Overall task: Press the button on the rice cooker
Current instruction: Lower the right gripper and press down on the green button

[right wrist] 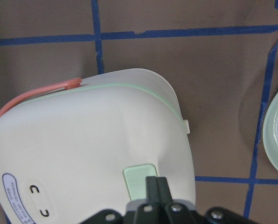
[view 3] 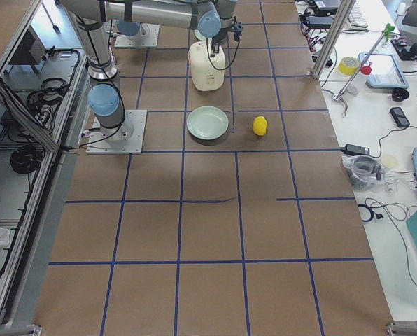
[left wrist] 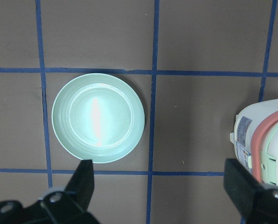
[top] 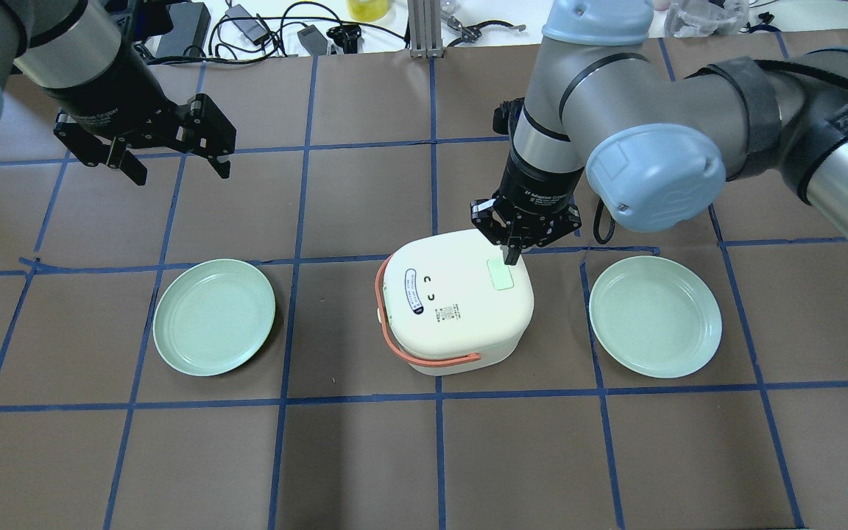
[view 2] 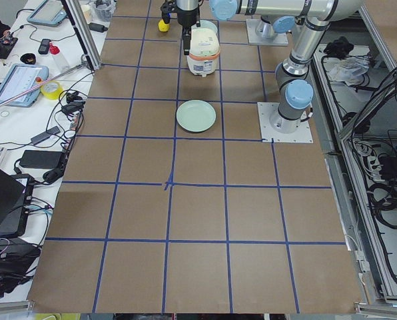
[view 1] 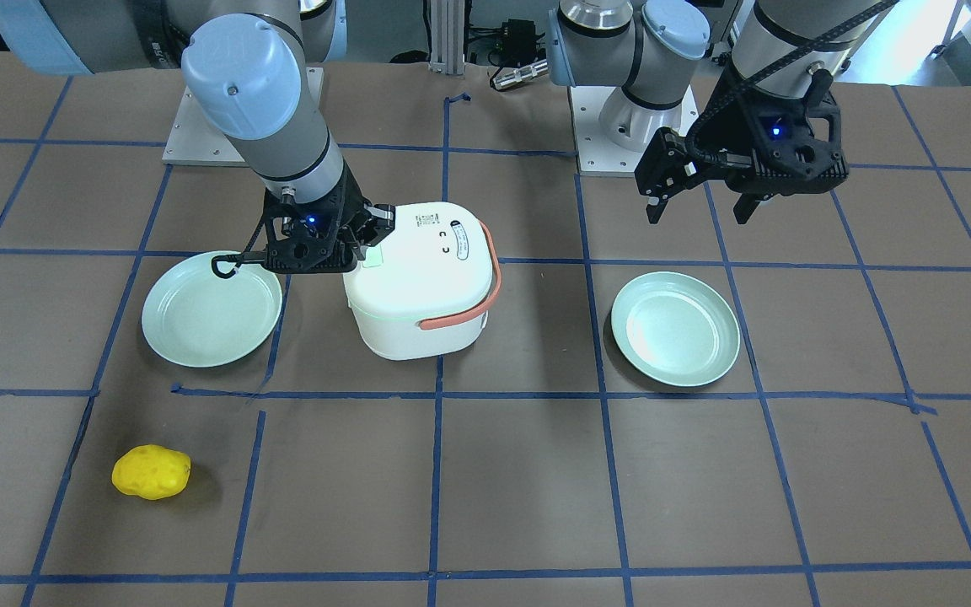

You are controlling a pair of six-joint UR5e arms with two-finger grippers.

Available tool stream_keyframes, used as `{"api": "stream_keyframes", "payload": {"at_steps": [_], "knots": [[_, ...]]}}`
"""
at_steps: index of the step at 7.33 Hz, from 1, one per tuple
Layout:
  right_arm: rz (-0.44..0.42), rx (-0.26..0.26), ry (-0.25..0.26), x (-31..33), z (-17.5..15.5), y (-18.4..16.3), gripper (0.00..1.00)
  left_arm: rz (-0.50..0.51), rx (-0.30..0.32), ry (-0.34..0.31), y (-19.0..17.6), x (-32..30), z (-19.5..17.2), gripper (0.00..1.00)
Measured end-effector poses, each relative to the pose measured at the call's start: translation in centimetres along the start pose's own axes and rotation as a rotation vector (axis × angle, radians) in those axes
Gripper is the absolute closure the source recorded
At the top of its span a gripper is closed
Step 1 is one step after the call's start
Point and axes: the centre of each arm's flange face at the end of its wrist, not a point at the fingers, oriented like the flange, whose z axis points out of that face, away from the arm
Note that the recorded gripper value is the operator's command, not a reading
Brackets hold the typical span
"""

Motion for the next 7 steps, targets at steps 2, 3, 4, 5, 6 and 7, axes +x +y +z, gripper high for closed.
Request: {"api": "stream_keyframes", "payload": {"at_steps": [2,3,4,5,6,7], "knots": [[0.0,-0.005,-0.018,-0.2,0.1,0.1,1.0,0.0,0.0,0.0,0.0,0.0,0.0,0.0],[0.0,-0.011,-0.038,-0.3,0.2,0.1,1.0,0.001,0.0,0.0,0.0,0.0,0.0,0.0],[-0.001,-0.016,-0.046,-0.4,0.5,0.2,1.0,0.0,0.0,0.0,0.0,0.0,0.0,0.0],[-0.001,-0.021,-0.049,-0.3,0.9,0.3,1.0,0.0,0.0,0.0,0.0,0.0,0.0,0.0],[-0.001,-0.022,-0.049,-0.3,1.2,0.3,1.0,0.0,0.0,0.0,0.0,0.0,0.0,0.0],[0.001,-0.022,-0.049,-0.2,1.4,0.4,1.0,0.0,0.0,0.0,0.0,0.0,0.0,0.0]]}}
